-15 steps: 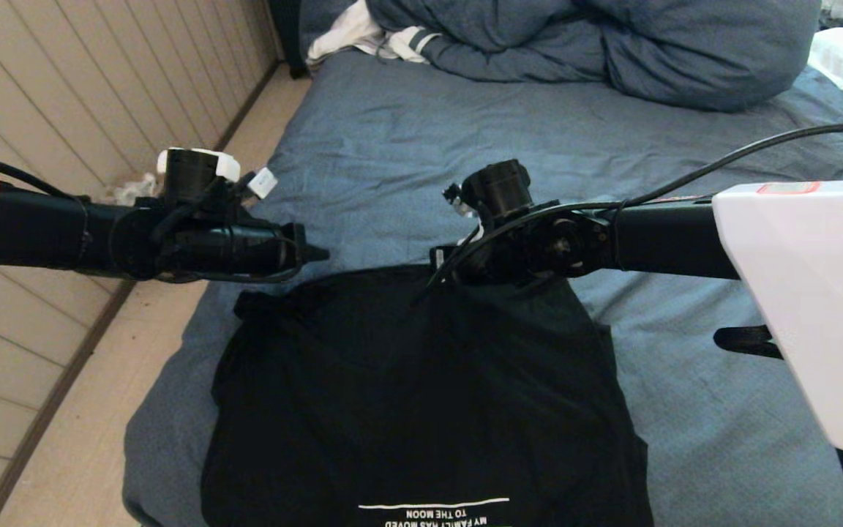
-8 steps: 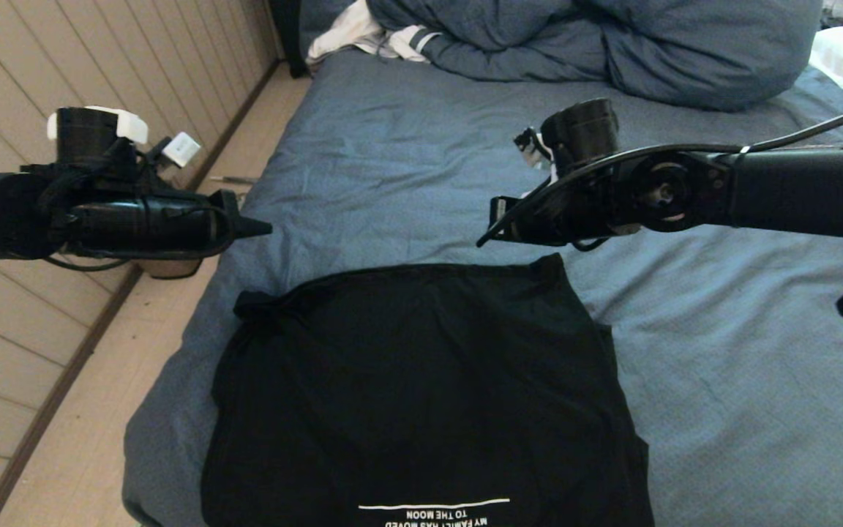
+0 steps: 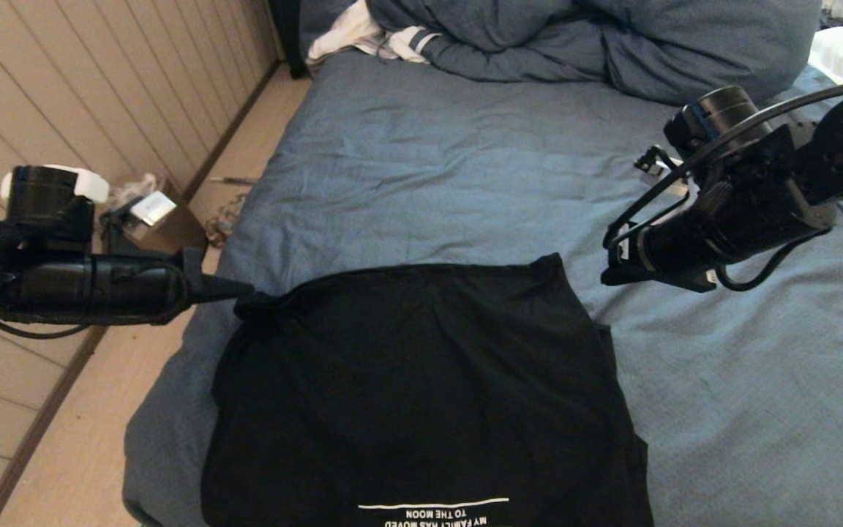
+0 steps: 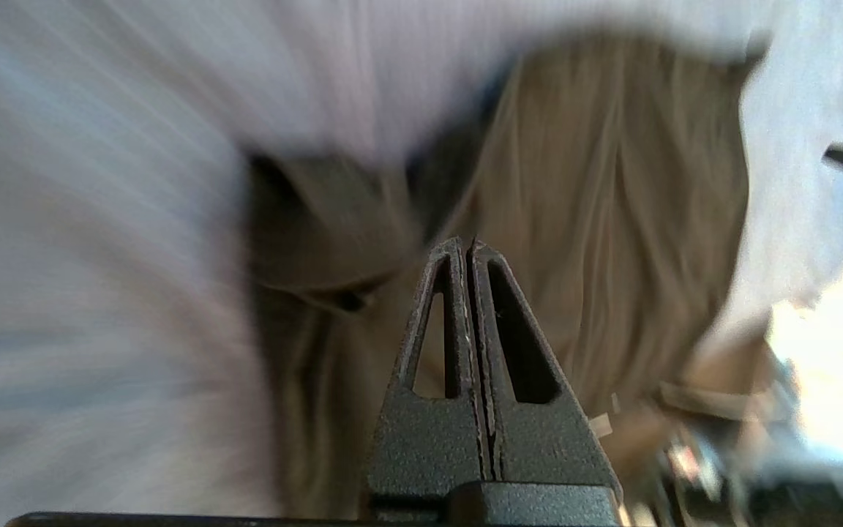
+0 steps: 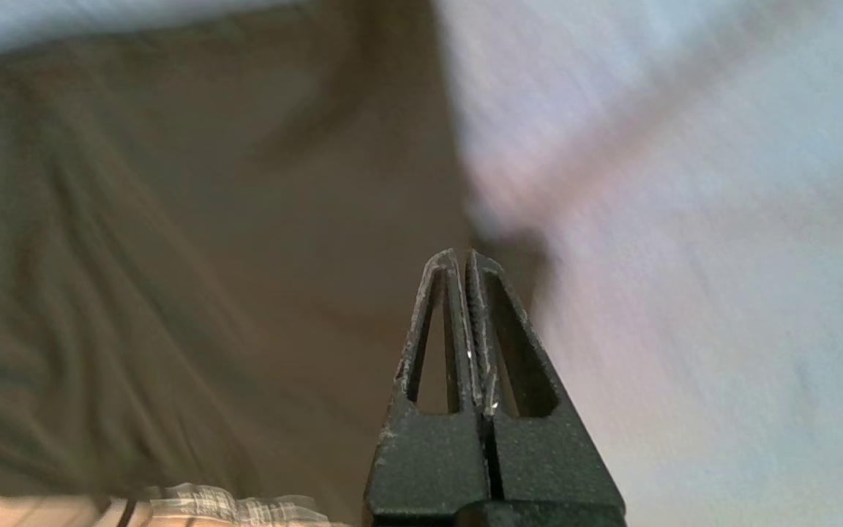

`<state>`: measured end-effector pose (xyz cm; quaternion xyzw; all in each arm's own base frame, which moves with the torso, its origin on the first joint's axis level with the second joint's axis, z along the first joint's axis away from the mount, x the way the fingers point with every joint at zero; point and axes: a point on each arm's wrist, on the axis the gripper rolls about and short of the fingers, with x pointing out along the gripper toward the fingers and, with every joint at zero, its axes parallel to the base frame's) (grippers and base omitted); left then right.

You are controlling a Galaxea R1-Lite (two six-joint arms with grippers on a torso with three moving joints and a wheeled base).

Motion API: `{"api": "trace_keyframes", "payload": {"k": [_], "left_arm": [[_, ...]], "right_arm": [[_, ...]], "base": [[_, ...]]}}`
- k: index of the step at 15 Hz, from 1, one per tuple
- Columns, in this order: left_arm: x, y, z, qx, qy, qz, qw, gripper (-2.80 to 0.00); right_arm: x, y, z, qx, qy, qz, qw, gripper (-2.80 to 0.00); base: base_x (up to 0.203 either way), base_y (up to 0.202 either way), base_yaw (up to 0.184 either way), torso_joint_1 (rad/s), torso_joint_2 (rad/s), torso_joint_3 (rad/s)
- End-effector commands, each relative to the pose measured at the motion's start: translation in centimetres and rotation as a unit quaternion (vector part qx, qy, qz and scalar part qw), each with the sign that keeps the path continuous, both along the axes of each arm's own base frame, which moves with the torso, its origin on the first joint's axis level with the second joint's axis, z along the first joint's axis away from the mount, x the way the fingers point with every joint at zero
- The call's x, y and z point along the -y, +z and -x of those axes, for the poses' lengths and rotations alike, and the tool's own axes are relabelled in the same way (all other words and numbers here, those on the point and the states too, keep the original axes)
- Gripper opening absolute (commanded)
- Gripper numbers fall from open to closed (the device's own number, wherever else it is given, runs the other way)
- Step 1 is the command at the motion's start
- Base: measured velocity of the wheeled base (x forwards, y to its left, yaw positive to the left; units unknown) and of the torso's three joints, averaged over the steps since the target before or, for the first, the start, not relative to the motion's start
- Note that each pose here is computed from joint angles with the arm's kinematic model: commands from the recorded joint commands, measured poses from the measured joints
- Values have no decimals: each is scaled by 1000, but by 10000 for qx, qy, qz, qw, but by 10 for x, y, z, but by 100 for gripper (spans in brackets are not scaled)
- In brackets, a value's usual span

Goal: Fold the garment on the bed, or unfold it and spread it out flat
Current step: Fold the black T-shirt

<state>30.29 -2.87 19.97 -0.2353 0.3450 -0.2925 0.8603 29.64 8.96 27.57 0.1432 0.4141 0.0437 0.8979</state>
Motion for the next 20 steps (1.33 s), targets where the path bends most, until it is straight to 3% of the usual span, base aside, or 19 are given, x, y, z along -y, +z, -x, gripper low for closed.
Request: {"api": "trace_keyframes", "payload": {"k": [1, 4, 7, 9, 14, 18, 20], "left_arm": [[16, -31, -8, -531, -377, 60, 9979, -280], [17, -39, -8, -547, -414, 32, 9976, -280], [14, -47, -18, -97, -345, 44, 9993, -280], [-4, -44, -23, 239, -37, 93, 9997, -280], [-41, -28, -29, 649, 572, 154, 9961, -280], [-51, -22, -43, 355, 997, 657, 9922, -280], [-50, -22, -41, 347, 985, 665, 9923, -280]], "right_arm": [[14, 7, 18, -68, -177, -13, 9998, -280], [18, 18, 34, 79, -208, -81, 9997, -280], [19, 22, 44, 148, -188, -121, 9996, -280], [19, 25, 48, 212, -168, -137, 9995, -280], [14, 23, 54, 182, -33, -125, 9998, -280], [10, 25, 57, 210, 40, -126, 9997, -280], [10, 25, 60, 228, 72, -131, 9996, -280]], "base": [[0, 0, 0, 0, 0, 0], [0, 0, 0, 0, 0, 0], [0, 0, 0, 0, 0, 0], [0, 0, 0, 0, 0, 0], [0, 0, 0, 0, 0, 0], [0, 0, 0, 0, 0, 0], [0, 0, 0, 0, 0, 0]]}}
